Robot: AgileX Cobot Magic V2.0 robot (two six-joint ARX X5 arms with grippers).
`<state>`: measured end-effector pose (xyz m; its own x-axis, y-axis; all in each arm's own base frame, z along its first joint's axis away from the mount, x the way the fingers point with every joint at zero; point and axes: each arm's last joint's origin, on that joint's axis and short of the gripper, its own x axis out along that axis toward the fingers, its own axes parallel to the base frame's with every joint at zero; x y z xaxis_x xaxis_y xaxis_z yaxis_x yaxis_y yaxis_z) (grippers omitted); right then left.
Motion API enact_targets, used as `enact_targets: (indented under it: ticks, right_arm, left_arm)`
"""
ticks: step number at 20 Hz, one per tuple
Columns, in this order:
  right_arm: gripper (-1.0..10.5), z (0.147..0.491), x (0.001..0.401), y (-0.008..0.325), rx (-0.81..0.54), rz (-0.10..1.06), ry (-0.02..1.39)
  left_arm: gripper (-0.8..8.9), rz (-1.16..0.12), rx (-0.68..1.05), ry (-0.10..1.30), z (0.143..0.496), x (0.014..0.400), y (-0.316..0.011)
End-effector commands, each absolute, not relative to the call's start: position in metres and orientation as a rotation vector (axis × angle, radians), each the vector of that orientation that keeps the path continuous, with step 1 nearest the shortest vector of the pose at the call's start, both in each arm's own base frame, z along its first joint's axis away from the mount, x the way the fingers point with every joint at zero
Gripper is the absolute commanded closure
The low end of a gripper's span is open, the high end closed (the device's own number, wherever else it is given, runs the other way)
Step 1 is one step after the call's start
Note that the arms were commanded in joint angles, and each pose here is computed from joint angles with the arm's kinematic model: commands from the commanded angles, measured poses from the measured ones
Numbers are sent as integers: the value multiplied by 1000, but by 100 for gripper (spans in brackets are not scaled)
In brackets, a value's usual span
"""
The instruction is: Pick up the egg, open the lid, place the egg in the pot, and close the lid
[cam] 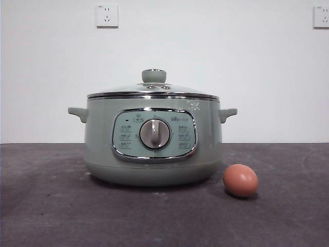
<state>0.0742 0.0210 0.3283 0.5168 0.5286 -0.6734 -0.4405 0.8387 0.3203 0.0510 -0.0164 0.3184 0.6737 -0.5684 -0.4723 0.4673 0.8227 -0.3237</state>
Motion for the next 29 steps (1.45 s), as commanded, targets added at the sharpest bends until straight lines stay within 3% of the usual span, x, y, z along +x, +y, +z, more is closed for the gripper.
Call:
enact_targets:
  ticks: [1, 6, 7, 9, 10, 11, 20, 29]
  right_arm:
    - [958, 327, 72, 21, 87, 595, 875]
    - [934, 327, 72, 21, 89, 595, 877]
    - [870, 327, 72, 21, 92, 593, 875]
    - [566, 327, 73, 21, 111, 584, 877]
    - [400, 327, 73, 21, 124, 577, 876]
    - [291, 328, 73, 21, 130, 574, 876]
    - [289, 325, 88, 22, 148, 568, 917]
    - [290, 296, 166, 54, 91, 612, 1097]
  left_arm:
    - [820, -622, -120, 637, 321, 47, -17]
    - [802, -632, -112, 655, 321, 46, -17]
    - [691, -631, -115, 657, 321, 46, -17]
    - [262, -627, -126, 660, 321, 47, -17]
    - [173, -625, -133, 660, 321, 47, -17]
    - [177, -625, -133, 660, 321, 47, -17]
    - [179, -627, -133, 660, 321, 47, -18]
    - [179, -626, -133, 660, 321, 47, -18]
